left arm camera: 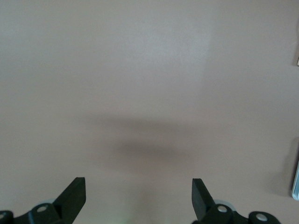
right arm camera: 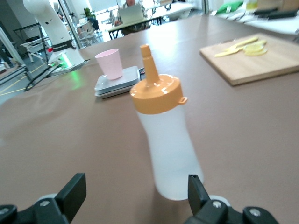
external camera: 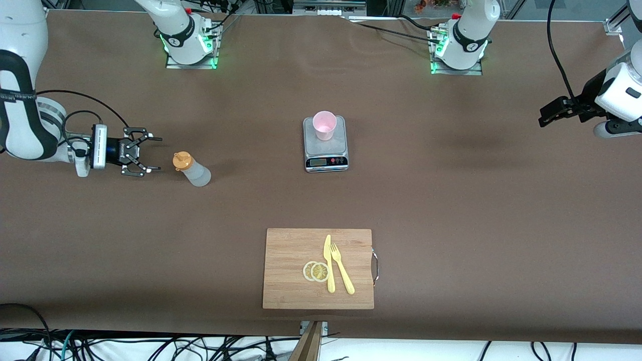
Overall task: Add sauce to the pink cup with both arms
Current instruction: 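Grasp the white squeeze bottle with the right gripper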
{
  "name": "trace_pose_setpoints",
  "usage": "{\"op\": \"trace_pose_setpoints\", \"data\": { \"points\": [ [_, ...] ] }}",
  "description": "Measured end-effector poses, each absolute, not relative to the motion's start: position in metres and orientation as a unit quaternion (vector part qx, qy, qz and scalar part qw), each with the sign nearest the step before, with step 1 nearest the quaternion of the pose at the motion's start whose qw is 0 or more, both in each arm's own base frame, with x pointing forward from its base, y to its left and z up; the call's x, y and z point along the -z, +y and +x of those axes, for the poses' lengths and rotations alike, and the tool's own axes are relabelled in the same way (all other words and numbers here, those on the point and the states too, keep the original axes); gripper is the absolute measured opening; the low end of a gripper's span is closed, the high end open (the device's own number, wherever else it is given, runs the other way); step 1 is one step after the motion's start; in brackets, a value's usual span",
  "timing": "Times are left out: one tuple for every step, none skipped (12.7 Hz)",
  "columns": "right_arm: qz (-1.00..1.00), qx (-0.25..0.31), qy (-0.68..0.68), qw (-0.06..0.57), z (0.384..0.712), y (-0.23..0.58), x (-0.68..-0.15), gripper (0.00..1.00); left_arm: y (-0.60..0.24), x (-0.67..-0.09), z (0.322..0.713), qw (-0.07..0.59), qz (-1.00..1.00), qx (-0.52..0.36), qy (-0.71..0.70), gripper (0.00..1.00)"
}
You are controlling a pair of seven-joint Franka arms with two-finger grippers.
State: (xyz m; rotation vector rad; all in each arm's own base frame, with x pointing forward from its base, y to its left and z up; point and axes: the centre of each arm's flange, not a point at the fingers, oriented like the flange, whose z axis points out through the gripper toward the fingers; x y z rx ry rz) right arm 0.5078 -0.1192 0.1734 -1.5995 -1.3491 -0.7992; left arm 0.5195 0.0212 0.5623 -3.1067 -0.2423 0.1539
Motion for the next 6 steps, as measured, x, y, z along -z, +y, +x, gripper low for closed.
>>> {"op": "trace_pose_setpoints", "data": {
  "points": [
    [-0.633, 0.343, -0.542, 0.434, 0.507, -0.118, -0.165, 0.97, 0.021, -0.566, 0.519, 0.011, -0.996, -0.051, -0.078, 1.00],
    [-0.623, 0.361, -0.539, 0.437, 0.506, -0.115, -0.155, 0.97, 0.021, -0.570, 0.519, 0.011, -0.996, -0.051, -0.079, 1.00],
    [-0.616, 0.374, -0.537, 0.439, 0.503, -0.113, -0.145, 0.97, 0.021, -0.571, 0.518, 0.011, -0.996, -0.051, -0.079, 1.00],
    [-0.610, 0.384, -0.535, 0.440, 0.502, -0.110, -0.136, 0.97, 0.021, -0.572, 0.518, 0.011, -0.996, -0.051, -0.079, 1.00],
    [-0.606, 0.394, -0.532, 0.440, 0.502, -0.107, -0.129, 0.97, 0.021, -0.572, 0.518, 0.011, -0.996, -0.052, -0.079, 1.00],
    [-0.603, 0.403, -0.531, 0.438, 0.504, -0.105, -0.127, 0.97, 0.021, -0.572, 0.518, 0.011, -0.996, -0.052, -0.078, 1.00]
  ]
}}
